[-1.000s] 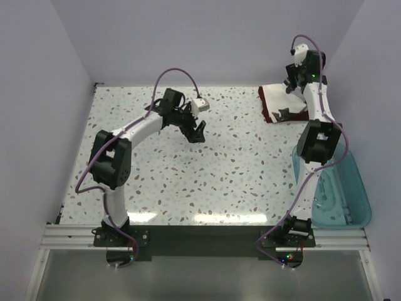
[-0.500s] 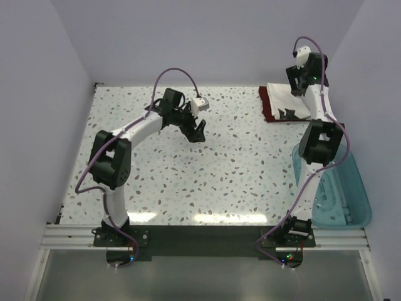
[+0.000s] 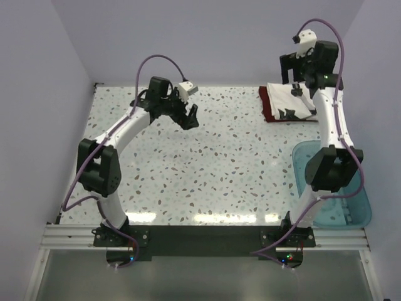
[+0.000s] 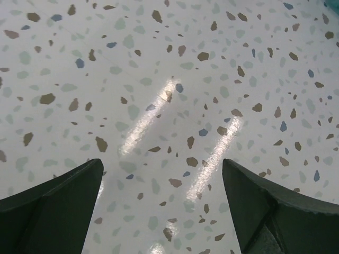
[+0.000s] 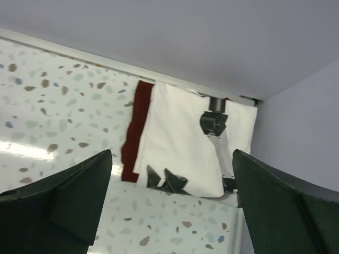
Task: Fold and stack the t-shirts
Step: Reset both grippers
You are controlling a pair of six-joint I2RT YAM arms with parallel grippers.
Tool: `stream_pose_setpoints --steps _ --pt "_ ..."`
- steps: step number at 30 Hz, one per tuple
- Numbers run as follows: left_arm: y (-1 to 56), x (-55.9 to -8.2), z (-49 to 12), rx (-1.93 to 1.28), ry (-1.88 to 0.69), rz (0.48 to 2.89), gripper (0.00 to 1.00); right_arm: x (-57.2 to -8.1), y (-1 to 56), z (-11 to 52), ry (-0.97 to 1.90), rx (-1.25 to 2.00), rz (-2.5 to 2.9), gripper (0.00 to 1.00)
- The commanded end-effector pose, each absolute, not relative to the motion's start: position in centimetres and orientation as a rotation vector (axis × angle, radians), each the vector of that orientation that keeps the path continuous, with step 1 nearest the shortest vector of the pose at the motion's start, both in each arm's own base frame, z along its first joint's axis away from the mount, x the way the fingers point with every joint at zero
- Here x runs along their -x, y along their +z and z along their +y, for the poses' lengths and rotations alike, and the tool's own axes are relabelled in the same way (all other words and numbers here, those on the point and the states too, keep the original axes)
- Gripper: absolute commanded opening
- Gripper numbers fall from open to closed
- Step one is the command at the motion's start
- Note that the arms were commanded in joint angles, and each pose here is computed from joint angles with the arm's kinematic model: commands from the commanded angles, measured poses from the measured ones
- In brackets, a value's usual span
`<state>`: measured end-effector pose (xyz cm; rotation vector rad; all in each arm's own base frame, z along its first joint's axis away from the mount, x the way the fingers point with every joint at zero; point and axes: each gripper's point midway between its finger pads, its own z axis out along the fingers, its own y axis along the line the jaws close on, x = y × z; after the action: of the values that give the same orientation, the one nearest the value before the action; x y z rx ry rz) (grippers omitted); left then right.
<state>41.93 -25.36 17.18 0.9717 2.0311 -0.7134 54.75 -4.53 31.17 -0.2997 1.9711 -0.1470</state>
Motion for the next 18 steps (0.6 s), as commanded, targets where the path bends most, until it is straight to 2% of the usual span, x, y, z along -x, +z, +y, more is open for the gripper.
stream_pose_setpoints --steps 1,8,14,18 --pt "23.0 -43.7 -22.1 -0.811 -0.643 1.988 1.0 -51.0 31.3 0.2 0.017 0.321 2.002 0.99" --pt "23.6 -45.5 -14.4 -0.627 -0.515 2.118 1.0 -44.8 27.0 11.8 0.183 0.53 2.094 0.99" --pt "21.0 -43.0 -9.7 -0.605 -0.332 2.21 1.0 -39.4 22.5 15.7 0.283 0.633 2.137 0.99" --pt "17.0 -39.5 -8.9 -0.612 -0.322 2.297 1.0 -35.9 18.3 15.3 0.292 0.651 2.205 0.99"
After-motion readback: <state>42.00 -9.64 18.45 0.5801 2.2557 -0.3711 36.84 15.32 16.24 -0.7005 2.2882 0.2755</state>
